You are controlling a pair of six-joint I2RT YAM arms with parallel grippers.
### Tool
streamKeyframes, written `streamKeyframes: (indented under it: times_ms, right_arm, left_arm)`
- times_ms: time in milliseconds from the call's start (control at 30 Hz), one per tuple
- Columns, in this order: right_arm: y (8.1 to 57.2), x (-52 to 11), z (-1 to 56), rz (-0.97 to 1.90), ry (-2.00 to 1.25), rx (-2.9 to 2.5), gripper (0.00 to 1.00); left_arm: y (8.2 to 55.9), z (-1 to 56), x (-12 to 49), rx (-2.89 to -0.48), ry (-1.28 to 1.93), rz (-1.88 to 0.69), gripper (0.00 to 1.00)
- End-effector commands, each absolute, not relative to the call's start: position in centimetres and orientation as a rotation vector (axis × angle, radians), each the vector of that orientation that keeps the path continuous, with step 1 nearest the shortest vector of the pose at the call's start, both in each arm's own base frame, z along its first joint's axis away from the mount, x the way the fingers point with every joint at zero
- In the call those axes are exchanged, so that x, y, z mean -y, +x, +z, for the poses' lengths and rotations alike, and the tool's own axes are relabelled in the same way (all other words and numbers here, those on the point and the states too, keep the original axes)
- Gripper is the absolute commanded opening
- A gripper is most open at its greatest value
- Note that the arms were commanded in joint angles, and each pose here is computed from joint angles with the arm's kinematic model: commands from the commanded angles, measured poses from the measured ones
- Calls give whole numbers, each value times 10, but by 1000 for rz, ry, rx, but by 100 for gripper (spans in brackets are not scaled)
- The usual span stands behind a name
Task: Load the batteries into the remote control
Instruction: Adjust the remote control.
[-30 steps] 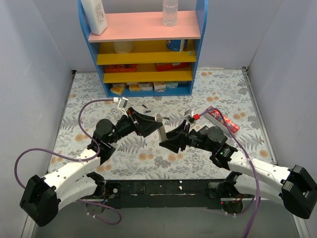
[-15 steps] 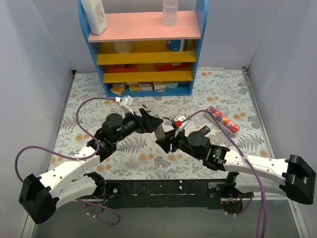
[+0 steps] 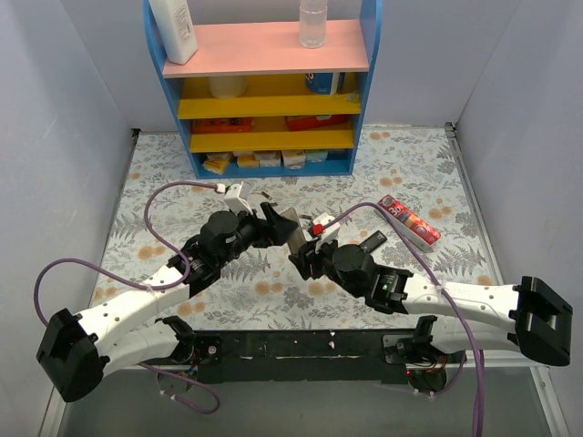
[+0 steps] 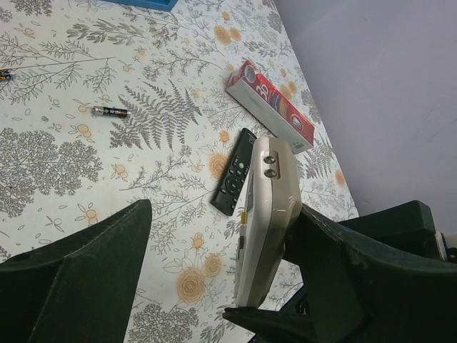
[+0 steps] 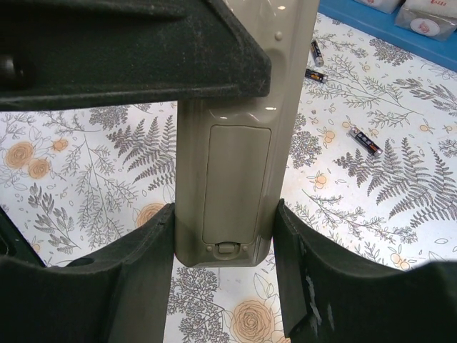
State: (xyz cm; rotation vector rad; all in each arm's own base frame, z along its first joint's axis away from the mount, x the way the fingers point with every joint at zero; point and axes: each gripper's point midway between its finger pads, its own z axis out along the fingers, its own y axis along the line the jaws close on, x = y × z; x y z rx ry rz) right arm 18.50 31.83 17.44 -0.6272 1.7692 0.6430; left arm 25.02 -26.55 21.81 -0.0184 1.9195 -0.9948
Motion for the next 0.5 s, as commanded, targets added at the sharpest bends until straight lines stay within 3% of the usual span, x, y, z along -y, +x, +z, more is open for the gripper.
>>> streamKeyframes:
  times_ms: [0, 233, 400, 467]
  right_arm:
    - [192, -329, 208, 665, -571, -1698, 1]
    - [190, -333, 207, 666, -580, -1700, 1]
    - [188, -334, 204, 668, -587, -1705, 1]
    - [187, -335, 202, 672, -590, -1707, 1]
  left_arm:
    - [255, 228, 269, -1880, -26, -997, 77]
    - [253, 222, 279, -1894, -11, -1022, 70]
    - [256, 224, 275, -1876, -41, -1011, 52]
    - [255, 219, 272, -1878, -58, -1007, 50]
